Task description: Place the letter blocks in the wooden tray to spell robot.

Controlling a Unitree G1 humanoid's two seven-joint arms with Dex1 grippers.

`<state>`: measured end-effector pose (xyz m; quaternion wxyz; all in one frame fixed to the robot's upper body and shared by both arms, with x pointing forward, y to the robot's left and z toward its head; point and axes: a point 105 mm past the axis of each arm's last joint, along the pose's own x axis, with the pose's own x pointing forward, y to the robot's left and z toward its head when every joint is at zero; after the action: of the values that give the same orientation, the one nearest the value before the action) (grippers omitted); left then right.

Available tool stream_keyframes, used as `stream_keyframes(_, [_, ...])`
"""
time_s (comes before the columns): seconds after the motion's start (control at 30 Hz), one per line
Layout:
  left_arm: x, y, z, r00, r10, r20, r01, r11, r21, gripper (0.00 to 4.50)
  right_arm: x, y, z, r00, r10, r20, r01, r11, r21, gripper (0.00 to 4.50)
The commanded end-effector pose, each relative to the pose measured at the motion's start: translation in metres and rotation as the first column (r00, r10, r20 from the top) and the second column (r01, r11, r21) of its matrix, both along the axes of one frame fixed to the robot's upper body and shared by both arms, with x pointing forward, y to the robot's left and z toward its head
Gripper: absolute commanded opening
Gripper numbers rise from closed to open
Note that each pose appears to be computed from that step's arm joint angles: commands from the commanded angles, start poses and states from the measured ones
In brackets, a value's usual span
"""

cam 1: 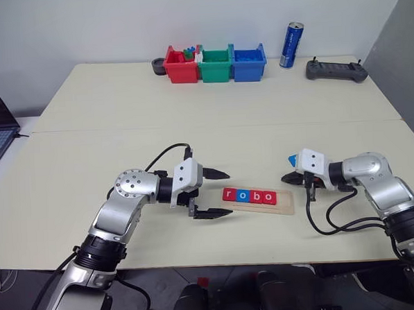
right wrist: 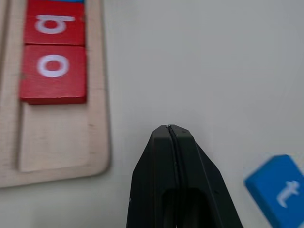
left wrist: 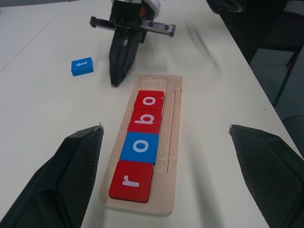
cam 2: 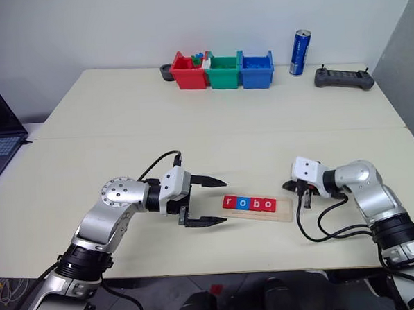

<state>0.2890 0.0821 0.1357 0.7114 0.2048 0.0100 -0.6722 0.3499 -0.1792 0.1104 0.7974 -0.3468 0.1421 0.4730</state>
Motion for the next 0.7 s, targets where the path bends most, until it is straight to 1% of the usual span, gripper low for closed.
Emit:
stream_keyframes(0.03, [-0.001,-0.001,0.011,0.999,-0.020,0.042,0.020,1.000,-0.018,4.50,0.015,-0.007,0.030,0.988,-0.096,0.123,0.088,0.994,0.069,0.02])
stream_keyframes(0.13, [-0.001,-0.001,0.010,0.999,-0.021,0.040,0.022,1.000,-0.018,4.50,0.021,-0.014,0.038,0.964,-0.210,0.164,0.188,0.972,0.139,0.02])
stream_keyframes(0.17, [-0.001,-0.001,0.010,0.999,-0.022,0.040,0.022,1.000,-0.018,4.50,0.022,-0.016,0.039,0.955,-0.247,0.167,0.220,0.962,0.163,0.39])
stream_keyframes(0.2, [-0.001,-0.002,0.010,0.999,-0.023,0.040,0.023,1.000,-0.018,4.50,0.023,-0.020,0.039,0.944,-0.287,0.161,0.256,0.948,0.192,0.61])
stream_keyframes(0.23, [-0.001,-0.002,0.010,0.999,-0.024,0.040,0.024,1.000,-0.018,4.50,0.024,-0.023,0.039,0.932,-0.329,0.152,0.292,0.931,0.219,0.94])
stream_keyframes(0.33, [-0.001,-0.002,0.010,0.999,-0.027,0.040,0.028,0.999,-0.020,4.50,0.026,-0.033,0.037,0.885,-0.454,0.103,0.409,0.864,0.292,2.02])
stream_keyframes(0.4, [0.000,-0.002,0.011,0.999,-0.026,0.042,0.027,0.999,-0.023,4.50,0.025,-0.034,0.035,0.861,-0.504,0.072,0.458,0.828,0.323,2.68])
stream_keyframes(0.47, [0.000,-0.002,0.012,0.999,-0.026,0.044,0.027,0.999,-0.024,4.50,0.024,-0.032,0.031,0.832,-0.554,0.020,0.513,0.784,0.349,3.44])
stream_keyframes(0.57, [0.000,-0.002,0.011,0.999,-0.030,0.043,0.031,0.999,-0.019,4.50,0.020,-0.021,0.026,0.812,-0.581,-0.060,0.559,0.742,0.370,4.47])
stream_keyframes(0.63, [-0.001,-0.003,0.012,0.999,-0.033,0.042,0.034,0.999,-0.019,4.50,0.019,-0.011,0.027,0.806,-0.579,-0.124,0.575,0.713,0.402,4.47])
stream_keyframes(0.7, [-0.001,-0.003,0.012,0.999,-0.034,0.043,0.035,0.999,-0.020,4.50,0.018,-0.005,0.027,0.798,-0.582,-0.155,0.588,0.697,0.410,4.47])
